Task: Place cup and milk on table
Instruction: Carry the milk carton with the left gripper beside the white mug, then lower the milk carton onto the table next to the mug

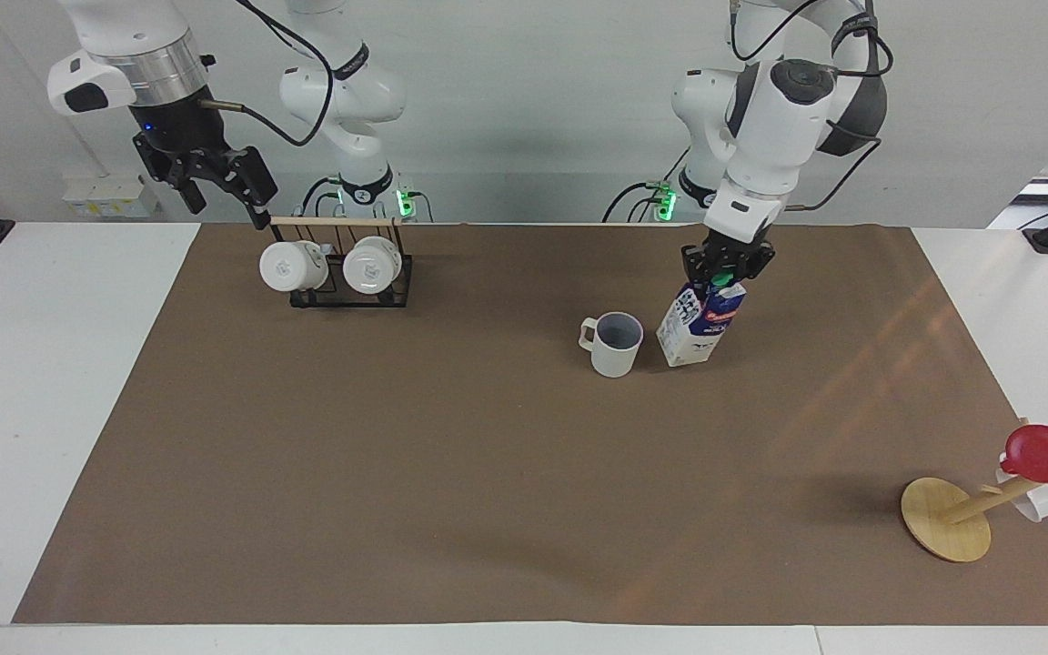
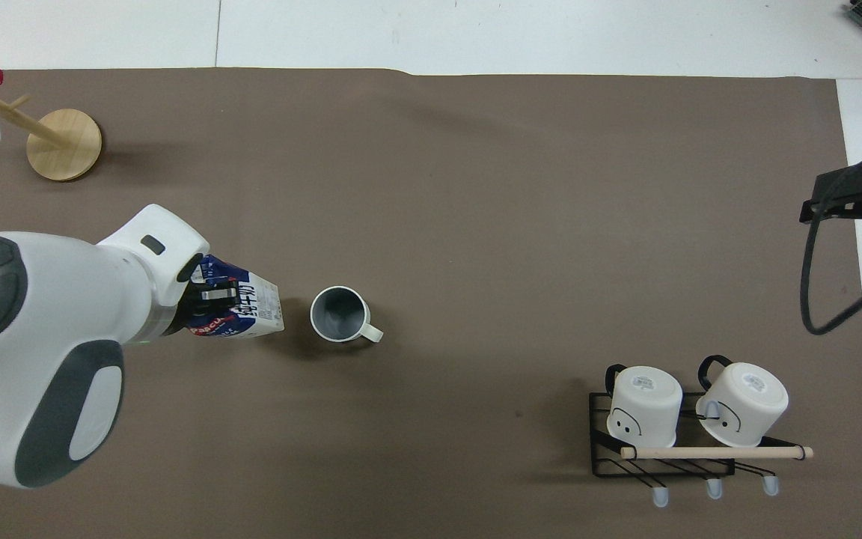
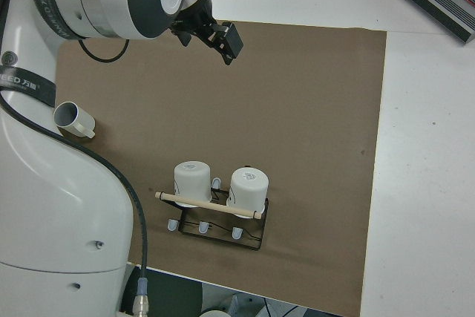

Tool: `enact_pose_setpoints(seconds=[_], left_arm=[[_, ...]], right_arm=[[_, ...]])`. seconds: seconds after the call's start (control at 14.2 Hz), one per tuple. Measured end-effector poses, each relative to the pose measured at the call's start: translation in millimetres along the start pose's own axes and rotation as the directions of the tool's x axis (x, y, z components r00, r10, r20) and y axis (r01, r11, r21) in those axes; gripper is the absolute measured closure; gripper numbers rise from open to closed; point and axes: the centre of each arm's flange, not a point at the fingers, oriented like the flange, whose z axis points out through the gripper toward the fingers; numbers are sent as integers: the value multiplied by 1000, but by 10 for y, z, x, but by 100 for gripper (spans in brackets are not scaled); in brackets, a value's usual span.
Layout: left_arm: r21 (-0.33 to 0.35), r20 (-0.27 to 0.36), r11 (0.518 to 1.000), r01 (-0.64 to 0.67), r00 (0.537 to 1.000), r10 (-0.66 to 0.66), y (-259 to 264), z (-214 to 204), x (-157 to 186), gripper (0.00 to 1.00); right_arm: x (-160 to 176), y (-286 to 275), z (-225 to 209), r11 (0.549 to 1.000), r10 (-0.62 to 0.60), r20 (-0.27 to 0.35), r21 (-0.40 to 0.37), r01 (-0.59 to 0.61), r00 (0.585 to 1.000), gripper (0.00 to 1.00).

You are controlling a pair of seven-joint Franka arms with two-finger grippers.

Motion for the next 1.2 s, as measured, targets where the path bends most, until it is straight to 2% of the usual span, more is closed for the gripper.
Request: enact_pose_setpoints(seconds=[0.63,1.2], left_arm=[[0,7,1000,14,1000,-14,40,258,-19,61],[-11,-11,1000,0,1000,0,102,484,-34,62]], right_arm=[[0,0,0,1000,0,0,0,0,1000,0],[0,0,0,1000,0,0,0,0,1000,0]])
